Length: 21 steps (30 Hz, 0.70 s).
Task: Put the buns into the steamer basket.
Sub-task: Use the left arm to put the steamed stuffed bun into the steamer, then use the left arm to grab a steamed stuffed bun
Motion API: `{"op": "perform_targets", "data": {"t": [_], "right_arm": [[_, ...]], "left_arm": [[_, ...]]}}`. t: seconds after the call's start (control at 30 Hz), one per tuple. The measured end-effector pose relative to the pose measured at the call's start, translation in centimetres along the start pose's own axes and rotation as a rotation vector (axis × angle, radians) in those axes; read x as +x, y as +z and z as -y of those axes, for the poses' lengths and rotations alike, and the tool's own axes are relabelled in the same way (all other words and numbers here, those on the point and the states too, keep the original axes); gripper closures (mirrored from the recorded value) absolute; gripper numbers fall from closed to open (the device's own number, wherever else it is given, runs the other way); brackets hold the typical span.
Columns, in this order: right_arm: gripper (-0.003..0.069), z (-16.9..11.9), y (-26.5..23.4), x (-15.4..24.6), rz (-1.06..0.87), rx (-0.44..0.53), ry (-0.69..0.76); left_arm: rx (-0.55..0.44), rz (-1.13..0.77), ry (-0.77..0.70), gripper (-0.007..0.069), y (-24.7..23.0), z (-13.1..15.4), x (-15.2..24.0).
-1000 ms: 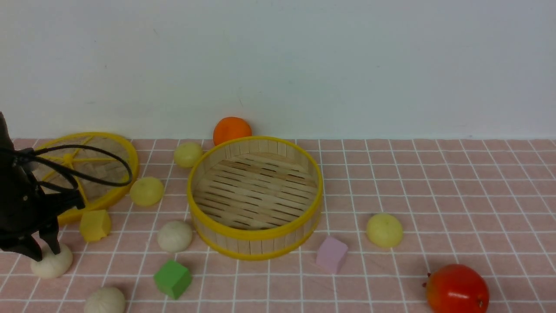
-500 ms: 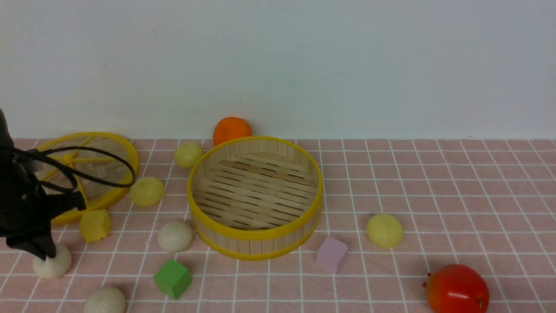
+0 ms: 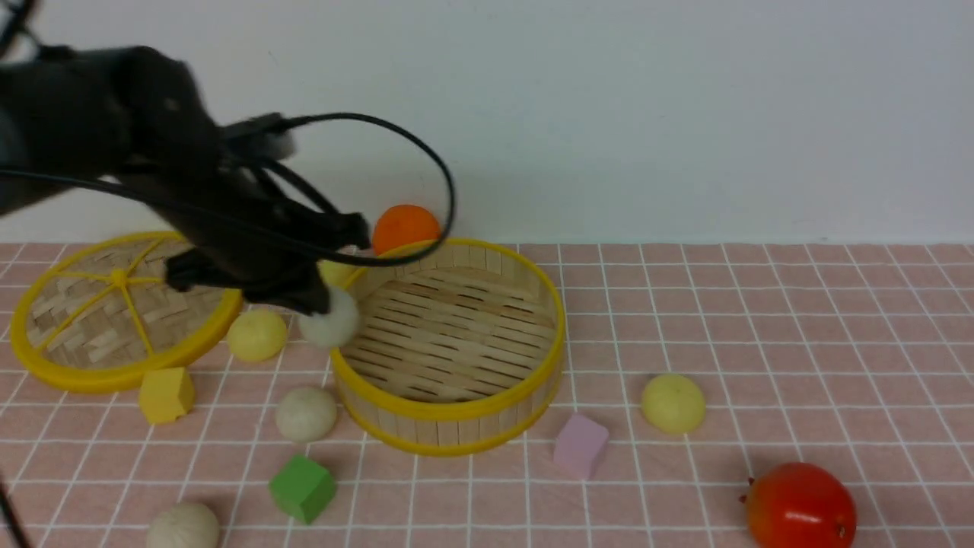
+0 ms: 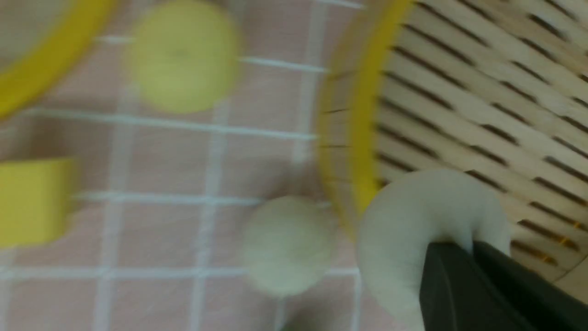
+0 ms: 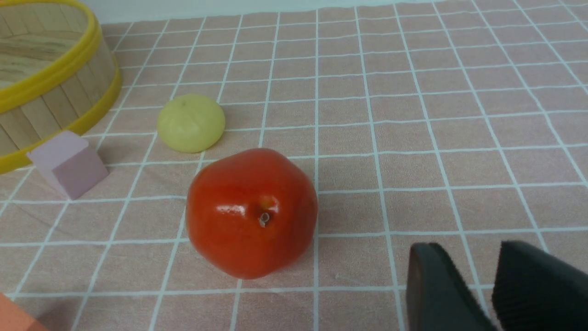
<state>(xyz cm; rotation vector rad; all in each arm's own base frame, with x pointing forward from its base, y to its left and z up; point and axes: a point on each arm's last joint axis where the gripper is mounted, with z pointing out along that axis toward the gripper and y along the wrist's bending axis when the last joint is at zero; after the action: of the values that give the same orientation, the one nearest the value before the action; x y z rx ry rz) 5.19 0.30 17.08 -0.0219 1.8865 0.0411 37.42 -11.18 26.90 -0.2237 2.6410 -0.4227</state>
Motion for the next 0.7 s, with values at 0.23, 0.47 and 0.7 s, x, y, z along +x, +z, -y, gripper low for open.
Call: {"op": "perform_targets", "data": {"t": [0.23,0.47,0.7], "right_arm": [[0.0419,0.0,0.0,0.0,0.000,0.000,0.000],[0.0419,0.0,0.0,0.0,0.000,0.000,0.000],[0.0419,0.0,0.0,0.0,0.000,0.000,0.000]], "left_arm": [[0.021,-0.036,-0.012,0.0597,6.8,1.3,-0.1],[0.006,-0.050,0.008,0.0407,6.8,1.4,-0.5],[-0.120,-0.006,0.112,0.0183,-3.0,1.4,-1.4]]}}
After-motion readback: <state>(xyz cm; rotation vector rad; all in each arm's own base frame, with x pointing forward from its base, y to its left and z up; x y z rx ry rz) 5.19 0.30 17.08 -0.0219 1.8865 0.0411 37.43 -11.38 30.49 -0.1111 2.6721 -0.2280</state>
